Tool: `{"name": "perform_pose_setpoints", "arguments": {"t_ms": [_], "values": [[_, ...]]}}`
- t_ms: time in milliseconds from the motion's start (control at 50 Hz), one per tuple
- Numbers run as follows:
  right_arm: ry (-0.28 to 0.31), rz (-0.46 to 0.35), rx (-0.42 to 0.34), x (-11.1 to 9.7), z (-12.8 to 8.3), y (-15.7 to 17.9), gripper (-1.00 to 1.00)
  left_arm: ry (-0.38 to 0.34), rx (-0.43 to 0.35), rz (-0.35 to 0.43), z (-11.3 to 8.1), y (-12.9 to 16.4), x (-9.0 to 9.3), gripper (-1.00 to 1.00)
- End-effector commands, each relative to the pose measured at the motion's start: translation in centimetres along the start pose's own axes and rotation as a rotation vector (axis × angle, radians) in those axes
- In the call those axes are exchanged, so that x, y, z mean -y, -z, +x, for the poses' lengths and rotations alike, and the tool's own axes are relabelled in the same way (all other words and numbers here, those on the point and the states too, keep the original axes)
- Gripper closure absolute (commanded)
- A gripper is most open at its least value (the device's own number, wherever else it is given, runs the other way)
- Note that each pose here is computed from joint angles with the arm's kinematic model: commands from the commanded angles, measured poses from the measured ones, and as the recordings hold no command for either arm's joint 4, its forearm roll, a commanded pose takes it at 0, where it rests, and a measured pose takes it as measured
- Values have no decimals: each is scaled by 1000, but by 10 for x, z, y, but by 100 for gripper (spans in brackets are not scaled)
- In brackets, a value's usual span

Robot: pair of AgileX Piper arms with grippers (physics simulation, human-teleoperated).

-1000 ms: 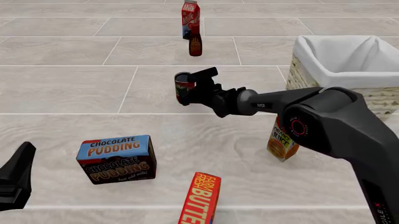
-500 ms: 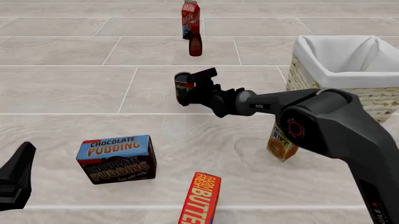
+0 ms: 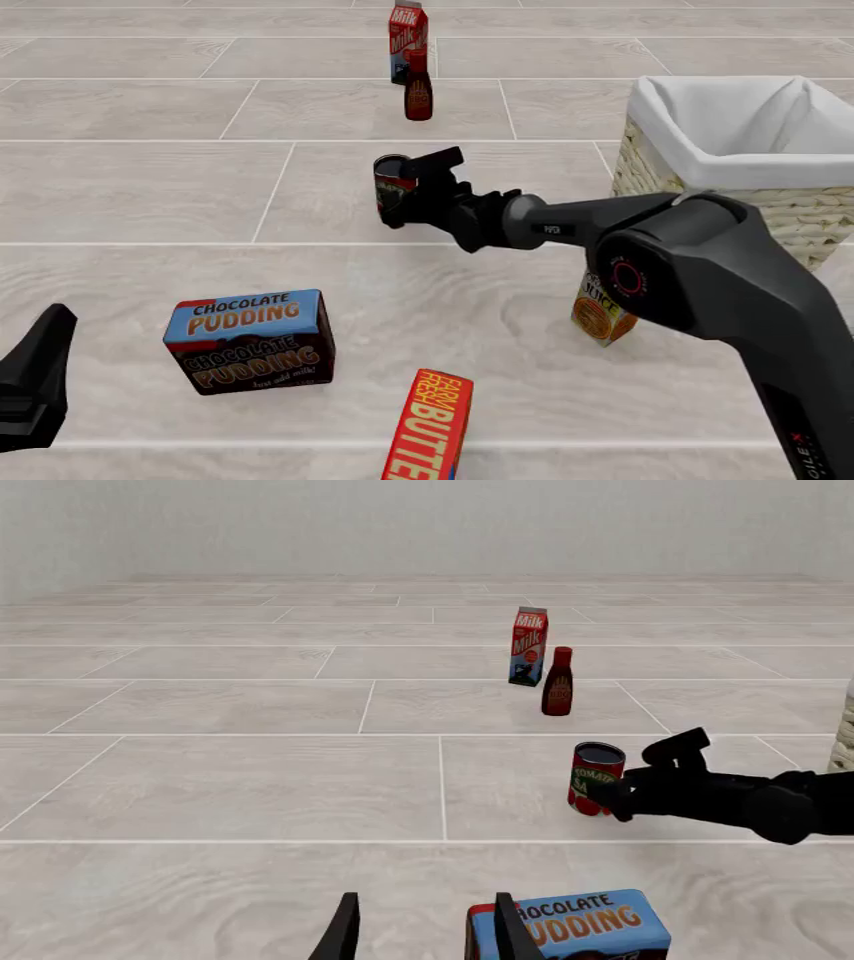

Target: Pick the tomato sauce and place it in the basket.

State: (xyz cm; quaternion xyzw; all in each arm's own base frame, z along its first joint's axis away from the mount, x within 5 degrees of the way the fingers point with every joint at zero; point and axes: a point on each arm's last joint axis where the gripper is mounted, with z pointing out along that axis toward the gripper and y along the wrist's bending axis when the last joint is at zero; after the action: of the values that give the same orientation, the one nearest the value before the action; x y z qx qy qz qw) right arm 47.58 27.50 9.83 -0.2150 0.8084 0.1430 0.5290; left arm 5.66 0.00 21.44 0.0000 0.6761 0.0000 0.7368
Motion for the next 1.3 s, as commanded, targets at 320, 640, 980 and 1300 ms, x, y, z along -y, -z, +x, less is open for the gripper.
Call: {"name": "perform_pose_setpoints", "arguments": {"t_ms": [320,640,980,1300], "values": [[-3,-5,-5,-3,2,-5,-100,0,0,0,0,0,0,-100],[-9,-4,-16,-3,6,-10,-100,0,0,0,0,0,0,-100],[-8,-4,-18,-2,5,-11,-100,0,0,0,0,0,0,-100],[-3,-6,-18,-4,3,-12,-100,0,0,0,0,0,0,-100]]}}
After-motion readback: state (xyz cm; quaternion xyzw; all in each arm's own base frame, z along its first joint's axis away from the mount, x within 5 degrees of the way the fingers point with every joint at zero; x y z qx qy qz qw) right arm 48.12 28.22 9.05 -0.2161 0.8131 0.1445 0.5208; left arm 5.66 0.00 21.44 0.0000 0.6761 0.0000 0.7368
